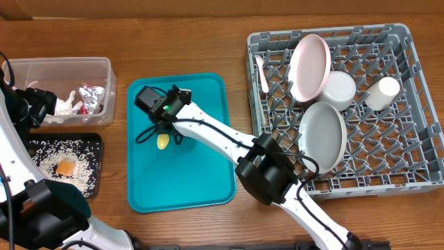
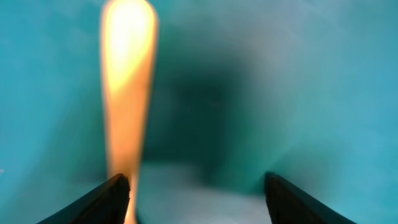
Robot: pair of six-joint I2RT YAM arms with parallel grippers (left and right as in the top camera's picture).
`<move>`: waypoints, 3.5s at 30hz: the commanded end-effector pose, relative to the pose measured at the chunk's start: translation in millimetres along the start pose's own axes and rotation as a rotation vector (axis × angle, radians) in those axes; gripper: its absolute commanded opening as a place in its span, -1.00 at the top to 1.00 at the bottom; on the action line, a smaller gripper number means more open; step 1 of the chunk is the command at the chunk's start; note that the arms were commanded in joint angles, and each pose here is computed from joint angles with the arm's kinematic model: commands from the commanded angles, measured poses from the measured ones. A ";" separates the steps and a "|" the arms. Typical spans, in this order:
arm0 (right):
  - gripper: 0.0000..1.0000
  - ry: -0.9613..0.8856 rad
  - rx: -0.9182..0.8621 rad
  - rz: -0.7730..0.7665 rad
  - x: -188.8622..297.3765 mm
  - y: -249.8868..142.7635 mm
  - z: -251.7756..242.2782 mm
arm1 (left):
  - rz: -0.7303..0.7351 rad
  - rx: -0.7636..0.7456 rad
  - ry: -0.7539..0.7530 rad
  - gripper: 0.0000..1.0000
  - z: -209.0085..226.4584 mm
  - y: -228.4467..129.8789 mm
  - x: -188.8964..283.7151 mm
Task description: Sort waste into correct bins and load items into the dishwasher rack
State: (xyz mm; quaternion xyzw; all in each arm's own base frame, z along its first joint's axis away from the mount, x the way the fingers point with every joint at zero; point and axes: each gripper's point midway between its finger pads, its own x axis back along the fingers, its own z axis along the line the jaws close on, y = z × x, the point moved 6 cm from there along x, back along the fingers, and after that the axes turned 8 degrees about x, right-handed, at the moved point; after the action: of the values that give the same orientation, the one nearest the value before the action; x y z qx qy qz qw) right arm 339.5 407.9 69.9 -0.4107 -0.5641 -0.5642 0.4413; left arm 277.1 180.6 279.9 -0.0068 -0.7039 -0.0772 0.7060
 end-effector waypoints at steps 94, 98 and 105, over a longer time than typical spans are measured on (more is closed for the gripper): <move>0.46 0.013 0.650 0.051 -40.5 -11.0 -1.7 | -0.010 0.007 0.001 -0.99 0.1 -1.8 1.7; 0.65 -0.001 0.652 0.068 -40.4 -12.6 -5.5 | -0.010 0.007 0.001 -1.00 0.1 -1.8 1.7; 0.92 -0.008 0.627 0.076 -27.8 -6.7 -7.6 | -0.011 0.007 0.001 -1.00 0.1 -1.8 1.7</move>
State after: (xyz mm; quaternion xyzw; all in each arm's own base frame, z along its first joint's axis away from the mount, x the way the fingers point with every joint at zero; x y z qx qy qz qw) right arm 344.9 409.0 66.6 -0.2446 -0.7059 -0.3658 0.5550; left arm 277.1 180.6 279.9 -0.0068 -0.7039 -0.0772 0.7060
